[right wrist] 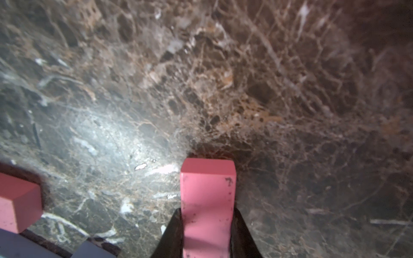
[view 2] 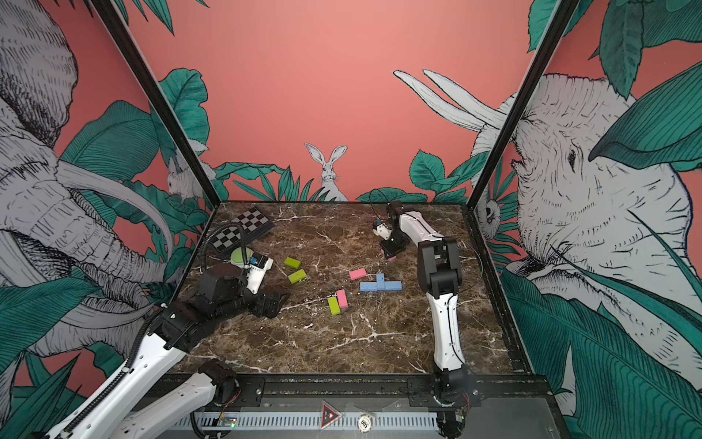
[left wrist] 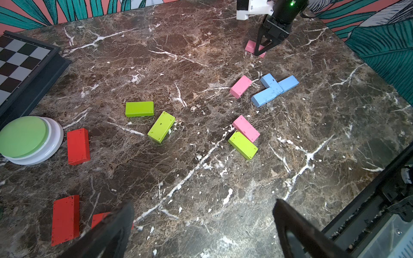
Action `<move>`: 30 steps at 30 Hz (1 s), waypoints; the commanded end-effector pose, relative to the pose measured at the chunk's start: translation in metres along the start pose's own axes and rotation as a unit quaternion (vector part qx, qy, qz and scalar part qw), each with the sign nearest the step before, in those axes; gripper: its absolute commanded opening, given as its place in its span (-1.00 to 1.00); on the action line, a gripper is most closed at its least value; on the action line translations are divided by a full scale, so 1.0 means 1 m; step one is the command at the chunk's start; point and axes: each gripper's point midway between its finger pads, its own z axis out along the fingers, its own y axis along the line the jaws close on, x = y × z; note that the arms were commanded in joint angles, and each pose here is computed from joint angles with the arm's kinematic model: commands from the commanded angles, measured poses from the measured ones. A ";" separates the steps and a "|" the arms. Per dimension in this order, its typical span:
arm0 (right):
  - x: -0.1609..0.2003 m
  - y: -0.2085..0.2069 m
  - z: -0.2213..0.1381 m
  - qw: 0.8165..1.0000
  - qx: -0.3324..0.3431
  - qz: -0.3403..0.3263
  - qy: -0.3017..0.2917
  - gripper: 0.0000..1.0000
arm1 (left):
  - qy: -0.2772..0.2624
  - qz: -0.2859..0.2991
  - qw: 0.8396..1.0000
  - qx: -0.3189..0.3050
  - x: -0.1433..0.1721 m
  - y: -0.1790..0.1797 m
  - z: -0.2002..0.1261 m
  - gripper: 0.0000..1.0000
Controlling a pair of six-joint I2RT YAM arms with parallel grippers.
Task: Assemble the letter t with building blocks
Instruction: Pick up the building block from the center of the board, then assemble the building block at the center of the board.
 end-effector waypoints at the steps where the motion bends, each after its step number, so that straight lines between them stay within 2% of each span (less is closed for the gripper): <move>1: 0.000 0.007 -0.011 1.000 -0.001 0.018 -0.007 -0.69 | 0.006 0.004 1.000 -0.001 0.003 0.000 0.000 0.98; 8: 0.000 0.006 -0.064 0.990 0.047 0.101 -0.086 -0.73 | 0.005 0.004 1.000 -0.002 0.003 0.000 -0.001 0.98; 14: 0.035 0.020 -0.106 0.973 0.066 0.186 -0.120 -0.73 | 0.003 0.004 1.000 0.000 0.003 0.000 -0.002 0.98; 19: 0.073 0.045 -0.124 0.956 0.050 0.251 -0.142 -0.72 | -0.001 0.004 1.000 -0.001 0.002 0.000 -0.003 0.98; 26: 0.134 0.083 -0.117 0.937 0.030 0.320 -0.135 -0.73 | -0.002 0.004 1.000 -0.003 0.001 0.000 -0.003 0.98; 30: 0.154 0.107 -0.104 0.936 0.022 0.328 -0.126 -0.73 | -0.003 0.004 1.000 -0.005 0.001 0.001 -0.004 0.98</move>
